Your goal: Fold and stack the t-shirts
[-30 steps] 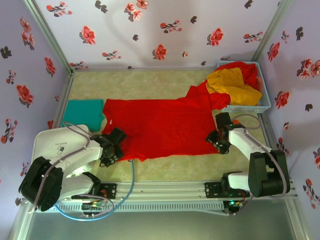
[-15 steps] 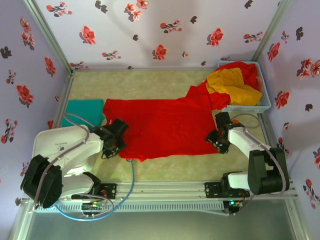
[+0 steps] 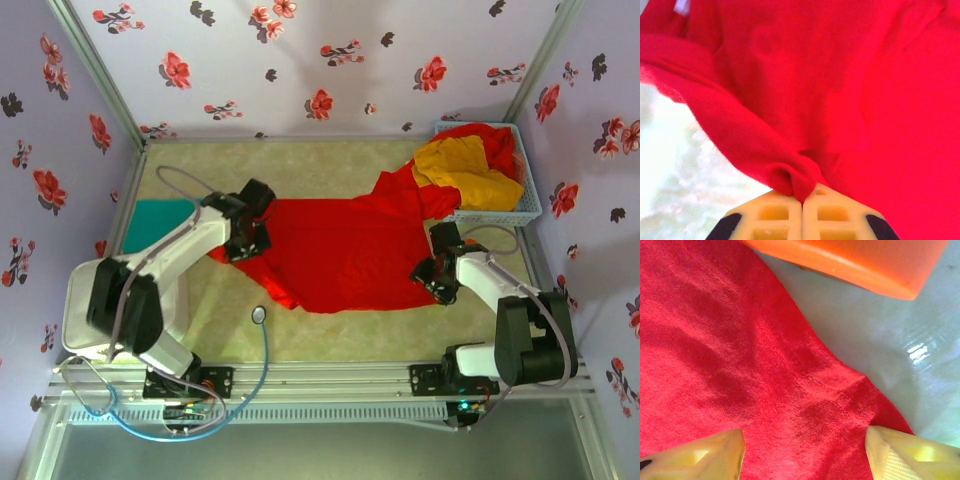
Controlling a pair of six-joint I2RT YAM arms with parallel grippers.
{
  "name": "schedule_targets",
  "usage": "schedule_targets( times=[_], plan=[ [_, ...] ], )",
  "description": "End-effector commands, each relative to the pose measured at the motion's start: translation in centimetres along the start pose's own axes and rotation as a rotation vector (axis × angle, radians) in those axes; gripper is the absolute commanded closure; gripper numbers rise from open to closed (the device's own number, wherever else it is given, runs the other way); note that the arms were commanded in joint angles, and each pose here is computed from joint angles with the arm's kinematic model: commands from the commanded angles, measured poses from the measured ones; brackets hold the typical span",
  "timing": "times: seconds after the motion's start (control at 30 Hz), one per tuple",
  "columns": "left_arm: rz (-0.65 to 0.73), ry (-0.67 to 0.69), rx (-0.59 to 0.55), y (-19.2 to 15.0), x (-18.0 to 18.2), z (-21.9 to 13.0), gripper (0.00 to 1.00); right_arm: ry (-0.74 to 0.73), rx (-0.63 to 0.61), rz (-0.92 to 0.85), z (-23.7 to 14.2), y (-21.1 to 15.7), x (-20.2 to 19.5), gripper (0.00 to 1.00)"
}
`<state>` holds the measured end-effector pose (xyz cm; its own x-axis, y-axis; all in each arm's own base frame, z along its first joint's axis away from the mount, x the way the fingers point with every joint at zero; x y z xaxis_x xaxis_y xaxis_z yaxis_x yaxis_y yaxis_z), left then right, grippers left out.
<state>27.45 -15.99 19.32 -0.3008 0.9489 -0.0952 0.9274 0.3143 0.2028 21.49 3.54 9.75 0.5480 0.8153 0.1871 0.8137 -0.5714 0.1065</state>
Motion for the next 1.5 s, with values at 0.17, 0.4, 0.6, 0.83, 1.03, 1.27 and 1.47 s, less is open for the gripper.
schedule_targets(
  times=[0.17, 0.4, 0.6, 0.83, 1.03, 1.27, 1.47],
  plan=[
    [0.145, -0.003, 0.019, 4.4, -4.3, 2.1, 1.0, 0.033, -0.027, -0.009, -0.6, 0.7, 0.6, 0.34],
    [0.167, -0.036, -0.009, 5.2, -5.0, 1.6, 0.68, 0.045, -0.024, -0.012, -0.6, 0.8, 0.9, 0.35],
    [0.14, -0.099, -0.042, 3.7, -1.7, 1.3, 0.6, 0.068, -0.018, -0.017, -0.4, 1.0, 1.3, 0.35],
    [0.026, -0.142, -0.031, 0.5, 2.5, 4.8, 0.64, 0.074, -0.01, -0.027, 0.1, 1.0, 1.4, 0.34],
    [0.0, -0.252, -0.089, -0.2, 2.5, 6.8, 0.63, 0.082, -0.003, -0.03, 0.1, 1.1, 1.5, 0.34],
    [0.002, -0.254, -0.086, 0.1, 2.1, 7.6, 0.69, 0.085, -0.006, -0.033, -0.1, 1.1, 1.6, 0.34],
    [-0.006, -0.273, -0.091, 0.1, 2.1, 7.1, 0.85, 0.089, 0.0, -0.034, 0.0, 1.1, 1.6, 0.34]
  ],
)
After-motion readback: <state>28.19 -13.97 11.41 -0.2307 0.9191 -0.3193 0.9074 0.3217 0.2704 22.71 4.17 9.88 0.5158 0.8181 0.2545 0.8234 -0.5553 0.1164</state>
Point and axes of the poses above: each hand's point on the last joint's axis, 136 mm out from that joint toward the fingers, its own z axis out along the fingers, its own x axis along the line the jaws close on, y = z × x, the point moved 8 cm from there along -z, back along the fingers, and after that the axes turned 3 degrees about -z, right-handed, at the moved point
